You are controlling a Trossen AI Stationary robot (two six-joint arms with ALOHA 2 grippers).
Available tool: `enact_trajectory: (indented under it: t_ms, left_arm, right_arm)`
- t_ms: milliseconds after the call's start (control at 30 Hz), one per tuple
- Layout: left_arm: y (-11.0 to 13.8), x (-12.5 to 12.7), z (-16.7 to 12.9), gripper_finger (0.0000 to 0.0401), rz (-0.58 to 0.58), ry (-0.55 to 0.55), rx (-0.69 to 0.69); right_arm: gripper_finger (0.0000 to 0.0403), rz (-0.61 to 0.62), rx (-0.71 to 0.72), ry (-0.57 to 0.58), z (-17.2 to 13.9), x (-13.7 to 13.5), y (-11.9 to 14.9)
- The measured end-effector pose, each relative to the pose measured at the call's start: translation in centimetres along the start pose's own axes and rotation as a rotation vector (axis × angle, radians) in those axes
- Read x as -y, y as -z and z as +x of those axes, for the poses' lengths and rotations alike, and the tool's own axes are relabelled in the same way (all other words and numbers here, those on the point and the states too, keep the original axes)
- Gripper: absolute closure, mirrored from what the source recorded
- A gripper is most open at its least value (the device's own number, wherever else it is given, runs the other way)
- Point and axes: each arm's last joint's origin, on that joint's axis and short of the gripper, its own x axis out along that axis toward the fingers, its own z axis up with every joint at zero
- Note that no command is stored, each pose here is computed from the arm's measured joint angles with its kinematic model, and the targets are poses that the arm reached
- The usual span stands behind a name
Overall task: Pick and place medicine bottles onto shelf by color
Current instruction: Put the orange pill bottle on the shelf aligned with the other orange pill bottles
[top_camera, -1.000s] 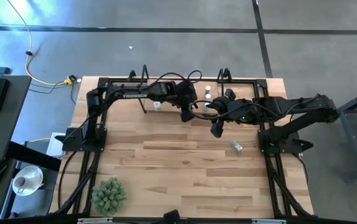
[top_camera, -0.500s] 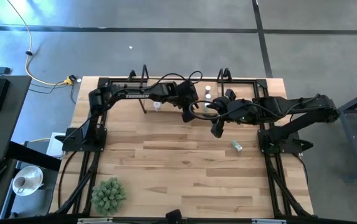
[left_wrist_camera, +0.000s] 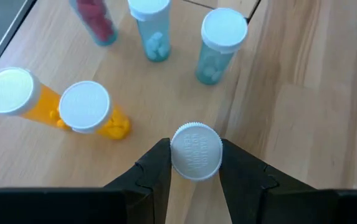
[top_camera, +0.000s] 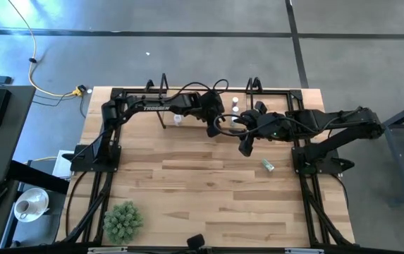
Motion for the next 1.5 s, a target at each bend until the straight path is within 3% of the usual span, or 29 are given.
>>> enact_trajectory:
  t_ms: [333, 1500]
  left_arm:
    - [0.03, -0.18, 0.00, 0.0294, 0.007, -0.052, -0.004]
    - [0.02, -0.16, 0.00, 0.0263, 0.000, -0.052, -0.003]
  right_arm:
    - [0.0222, 0.007, 0.000, 0.000, 0.00, 0.00, 0.00]
    - [0.0222, 0.005, -0.001, -0.001, 0.00, 0.00, 0.01]
